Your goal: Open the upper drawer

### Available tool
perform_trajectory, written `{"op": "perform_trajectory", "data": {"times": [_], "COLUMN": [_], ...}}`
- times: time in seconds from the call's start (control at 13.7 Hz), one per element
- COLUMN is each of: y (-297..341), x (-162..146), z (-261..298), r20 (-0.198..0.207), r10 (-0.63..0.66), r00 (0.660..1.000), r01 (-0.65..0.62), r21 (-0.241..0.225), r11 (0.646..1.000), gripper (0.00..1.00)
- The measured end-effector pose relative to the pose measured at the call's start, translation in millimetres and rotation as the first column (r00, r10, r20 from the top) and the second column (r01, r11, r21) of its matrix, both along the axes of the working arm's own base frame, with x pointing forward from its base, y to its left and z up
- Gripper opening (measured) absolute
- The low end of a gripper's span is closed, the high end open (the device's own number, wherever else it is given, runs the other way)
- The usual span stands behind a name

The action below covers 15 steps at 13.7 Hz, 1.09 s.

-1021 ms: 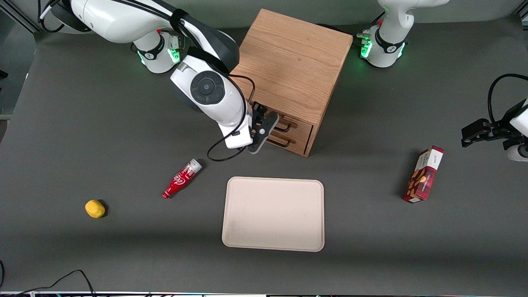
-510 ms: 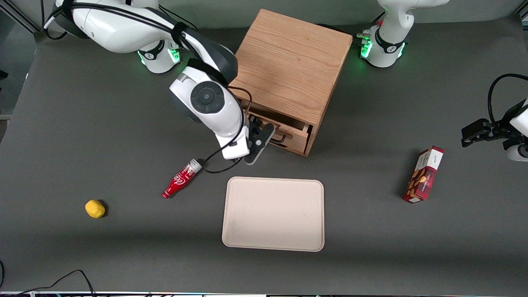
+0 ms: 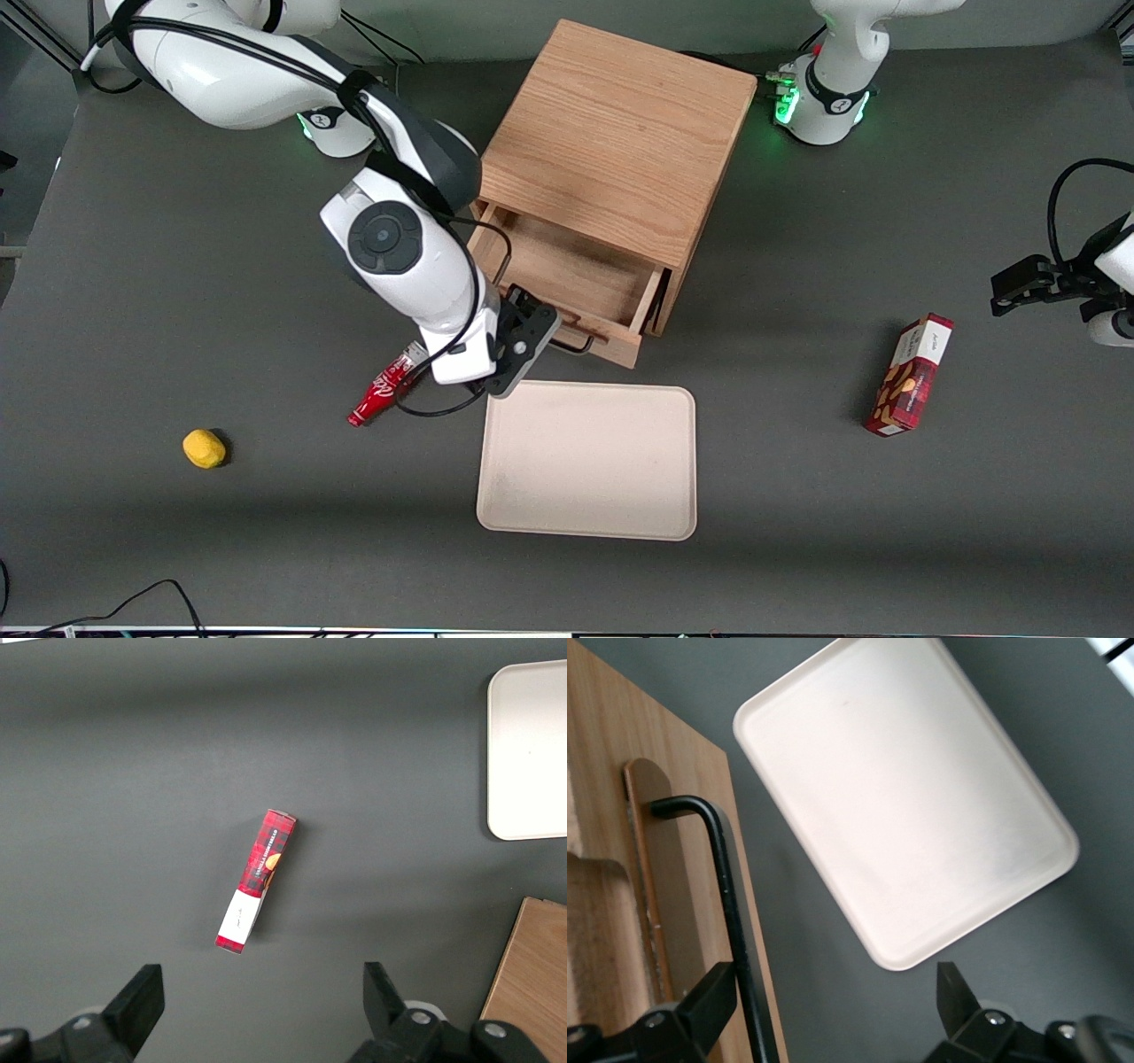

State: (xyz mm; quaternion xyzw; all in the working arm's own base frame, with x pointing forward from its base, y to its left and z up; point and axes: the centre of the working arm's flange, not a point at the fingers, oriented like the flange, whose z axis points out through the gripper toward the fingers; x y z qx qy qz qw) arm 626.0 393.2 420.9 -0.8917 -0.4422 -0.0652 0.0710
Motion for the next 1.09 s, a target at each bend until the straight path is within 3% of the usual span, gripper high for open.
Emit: {"op": "perform_trajectory", "data": {"times": [0.73,0.88,1.09], "y": [-41,-42,-31], "x": [40,41,33], "z": [-7,-2,21], "r20": [0.088,0.079,0.011], "r10": [0.021,-0.004,-0.108], "r00": [0.996,0.997,0.994], "r01": [-0.021,0.001,0.106], "r21": [0.006,0.031,0.13], "r11": [1.0,1.0,0.986], "gripper": [1.0,1.0,1.0]}}
